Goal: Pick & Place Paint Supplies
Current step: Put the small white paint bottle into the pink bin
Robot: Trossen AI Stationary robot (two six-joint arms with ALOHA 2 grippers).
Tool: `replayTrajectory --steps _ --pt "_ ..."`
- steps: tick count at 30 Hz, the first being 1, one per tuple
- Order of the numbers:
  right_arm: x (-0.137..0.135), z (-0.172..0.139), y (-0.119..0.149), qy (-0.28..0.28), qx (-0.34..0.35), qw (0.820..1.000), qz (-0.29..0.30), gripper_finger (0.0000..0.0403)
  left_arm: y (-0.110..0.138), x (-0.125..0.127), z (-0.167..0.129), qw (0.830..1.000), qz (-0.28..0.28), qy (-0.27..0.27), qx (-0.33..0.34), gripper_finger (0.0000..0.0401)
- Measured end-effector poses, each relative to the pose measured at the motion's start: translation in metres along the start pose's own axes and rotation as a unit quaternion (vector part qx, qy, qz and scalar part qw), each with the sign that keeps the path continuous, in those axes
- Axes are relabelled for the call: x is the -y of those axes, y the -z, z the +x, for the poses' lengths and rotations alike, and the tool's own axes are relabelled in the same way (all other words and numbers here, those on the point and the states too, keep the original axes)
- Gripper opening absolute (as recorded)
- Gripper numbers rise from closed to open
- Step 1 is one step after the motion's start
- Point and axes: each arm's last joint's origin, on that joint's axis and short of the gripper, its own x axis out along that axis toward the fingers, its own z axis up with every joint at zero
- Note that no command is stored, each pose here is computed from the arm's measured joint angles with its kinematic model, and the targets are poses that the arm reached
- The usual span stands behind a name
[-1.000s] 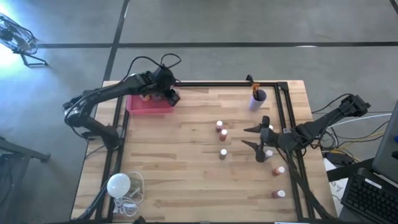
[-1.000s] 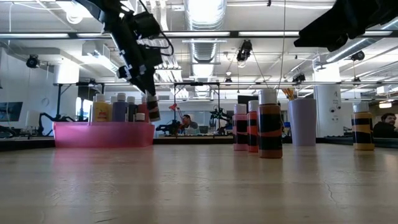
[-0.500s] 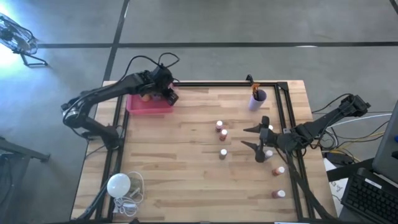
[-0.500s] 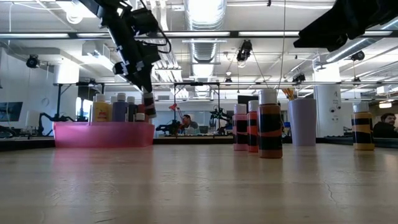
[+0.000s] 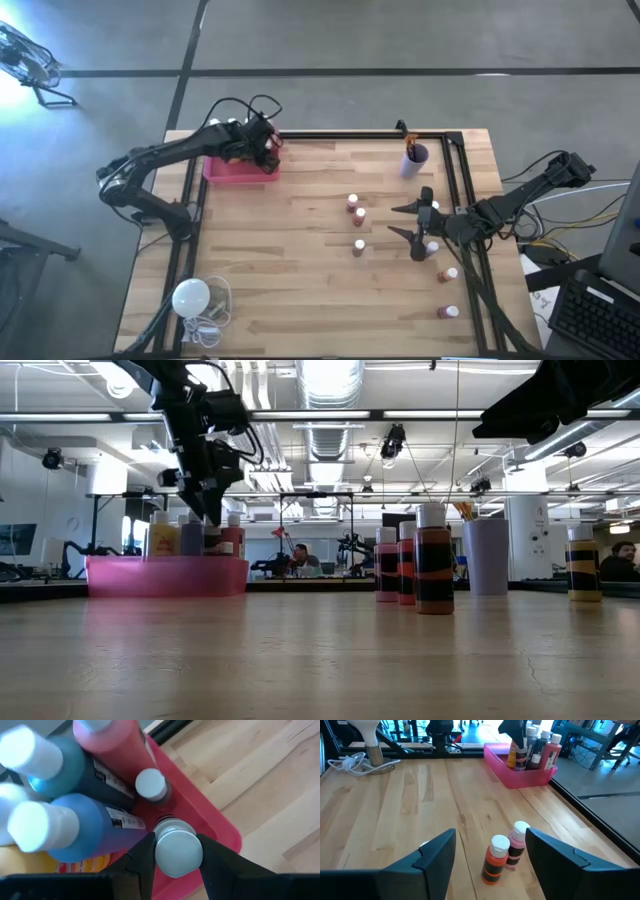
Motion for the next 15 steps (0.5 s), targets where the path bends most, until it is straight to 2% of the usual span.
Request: replayTrajectory --steps 7,15 --pt "0.000 0.000 0.000 0.000 0.000 1.000 0.000 0.0224 0.008 -0.004 0.017 0.999 -0.031 -0.014 0.017 0.0131" --pt "0.000 0.000 0.000 0.000 0.000 1.000 -0.001 0.0243 0.014 -0.003 0.028 0.998 -0.045 -0.018 0.031 0.0131"
